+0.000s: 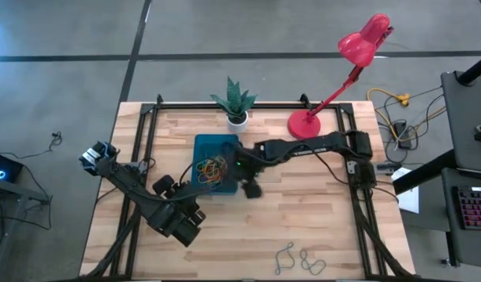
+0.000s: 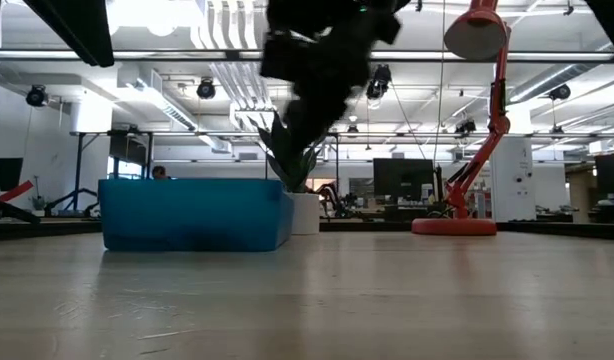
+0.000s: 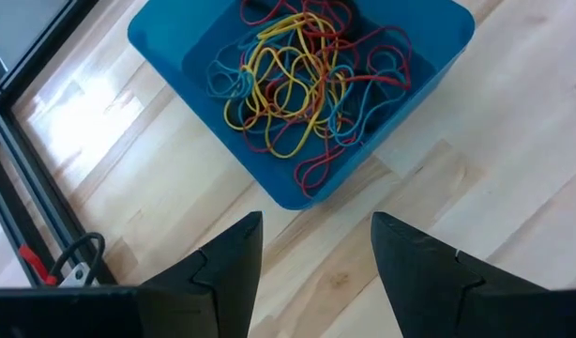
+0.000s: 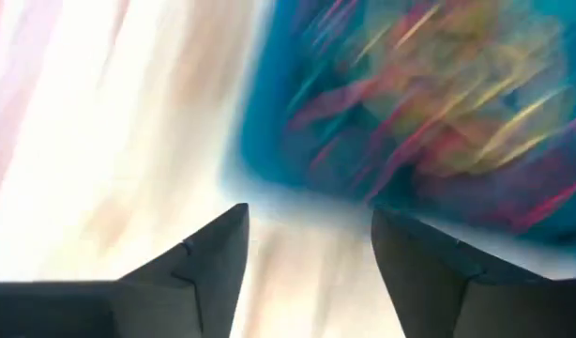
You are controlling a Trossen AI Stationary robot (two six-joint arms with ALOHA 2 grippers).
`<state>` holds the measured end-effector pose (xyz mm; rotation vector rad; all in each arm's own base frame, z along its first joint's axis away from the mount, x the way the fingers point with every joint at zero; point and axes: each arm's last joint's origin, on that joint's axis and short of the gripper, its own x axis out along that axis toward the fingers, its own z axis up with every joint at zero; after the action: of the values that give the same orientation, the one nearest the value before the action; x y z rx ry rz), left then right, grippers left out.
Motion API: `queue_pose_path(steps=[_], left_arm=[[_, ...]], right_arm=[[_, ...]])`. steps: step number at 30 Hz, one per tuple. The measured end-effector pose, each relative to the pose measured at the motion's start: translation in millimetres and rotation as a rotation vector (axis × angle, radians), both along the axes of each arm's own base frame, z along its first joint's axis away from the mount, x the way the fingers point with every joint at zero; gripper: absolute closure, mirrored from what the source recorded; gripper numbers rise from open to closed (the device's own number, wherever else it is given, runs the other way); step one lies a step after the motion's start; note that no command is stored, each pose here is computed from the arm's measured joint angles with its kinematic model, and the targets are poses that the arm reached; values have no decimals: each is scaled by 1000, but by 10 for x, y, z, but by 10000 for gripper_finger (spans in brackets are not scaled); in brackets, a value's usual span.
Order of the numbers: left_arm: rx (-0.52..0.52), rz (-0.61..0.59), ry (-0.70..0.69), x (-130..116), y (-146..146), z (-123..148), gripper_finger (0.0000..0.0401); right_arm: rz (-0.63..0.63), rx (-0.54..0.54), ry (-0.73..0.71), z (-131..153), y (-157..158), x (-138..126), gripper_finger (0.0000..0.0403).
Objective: Pick and place rubber bands into bin
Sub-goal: Put the blue rubber band into the blue bin
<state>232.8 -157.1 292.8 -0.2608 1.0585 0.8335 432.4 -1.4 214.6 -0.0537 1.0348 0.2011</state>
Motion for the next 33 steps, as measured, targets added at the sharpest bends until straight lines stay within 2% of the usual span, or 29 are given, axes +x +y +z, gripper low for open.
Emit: queue_pose_path(steps=[2, 5, 11, 15, 19, 24, 29, 33], left_arm=[[-2, 2, -5, 4, -1, 9, 217], [-7, 15, -14, 6, -1, 13, 217], [-20, 0, -58, 47, -26, 5, 217], [-43, -99, -107, 136, -85, 1, 217], [-70, -247, -170, 268, -167, -26, 217], [-106, -374, -312, 573, -208, -214, 217], [-202, -497, -521, 1087, -185, -532, 217], [-211, -553, -625, 1451, -214, -755, 217]], right_arm=[[64, 39, 95, -52, 92, -184, 185], [117, 79, 144, -94, 254, -486, 175], [175, 35, 193, -217, 608, -1244, 172], [244, -35, 149, -237, 870, -1714, 172], [273, -89, 123, -266, 1091, -2034, 172], [131, -70, 130, -259, 1275, -2288, 172], [52, -90, 152, -224, 1449, -2533, 172], [23, -92, 187, -206, 1573, -2753, 172]])
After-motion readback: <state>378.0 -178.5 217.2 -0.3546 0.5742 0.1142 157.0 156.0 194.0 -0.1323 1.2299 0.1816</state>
